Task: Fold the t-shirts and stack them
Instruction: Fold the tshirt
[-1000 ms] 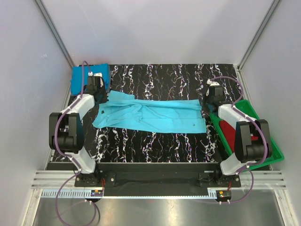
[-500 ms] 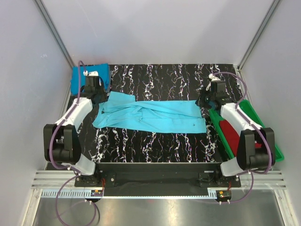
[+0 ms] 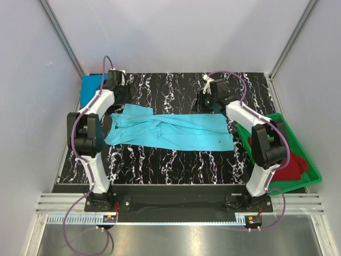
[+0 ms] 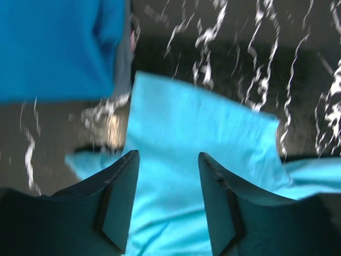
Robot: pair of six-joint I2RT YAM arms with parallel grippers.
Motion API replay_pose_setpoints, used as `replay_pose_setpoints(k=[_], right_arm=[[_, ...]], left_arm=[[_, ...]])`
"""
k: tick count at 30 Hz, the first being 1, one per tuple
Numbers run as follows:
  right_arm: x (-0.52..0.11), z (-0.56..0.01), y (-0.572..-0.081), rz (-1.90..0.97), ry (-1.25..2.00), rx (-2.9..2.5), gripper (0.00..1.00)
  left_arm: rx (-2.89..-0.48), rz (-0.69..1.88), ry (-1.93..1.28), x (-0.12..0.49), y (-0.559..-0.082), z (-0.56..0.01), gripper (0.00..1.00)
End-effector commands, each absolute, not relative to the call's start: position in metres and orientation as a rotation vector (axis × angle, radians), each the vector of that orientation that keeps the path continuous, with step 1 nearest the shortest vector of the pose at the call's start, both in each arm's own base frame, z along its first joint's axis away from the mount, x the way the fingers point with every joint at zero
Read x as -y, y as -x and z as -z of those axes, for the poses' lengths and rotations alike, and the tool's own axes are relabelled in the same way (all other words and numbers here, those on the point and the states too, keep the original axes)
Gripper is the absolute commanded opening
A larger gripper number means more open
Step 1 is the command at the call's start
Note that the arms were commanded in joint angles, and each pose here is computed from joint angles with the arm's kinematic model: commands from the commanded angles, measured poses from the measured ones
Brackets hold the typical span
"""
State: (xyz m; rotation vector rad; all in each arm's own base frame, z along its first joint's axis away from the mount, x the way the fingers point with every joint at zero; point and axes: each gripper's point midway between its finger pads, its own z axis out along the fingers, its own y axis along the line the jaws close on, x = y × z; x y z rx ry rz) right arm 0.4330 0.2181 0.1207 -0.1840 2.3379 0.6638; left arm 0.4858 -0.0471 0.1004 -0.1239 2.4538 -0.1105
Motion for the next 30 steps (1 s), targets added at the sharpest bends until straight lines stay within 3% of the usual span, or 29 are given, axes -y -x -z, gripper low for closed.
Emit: replay_pose_setpoints(k=[1, 11, 30], right_arm=[[-0.225, -0.135, -0.440, -0.722, 0.175, -2.308, 0.34], [-0.236, -0.135, -0.442, -0.790, 0.175, -2.307, 0.35], [-0.232, -0.131, -0.441, -0.756, 0.216, -2.302, 0.35]], left_arm=[[-2.474, 0.130, 0.047, 0.052, -0.508, -0.104, 0.51], [-2.494, -0.126, 0.155, 0.072, -0.522, -0.073, 0.41], [-2.523, -0.101, 0.115, 0.093, -0.536, -0.040, 0.39]])
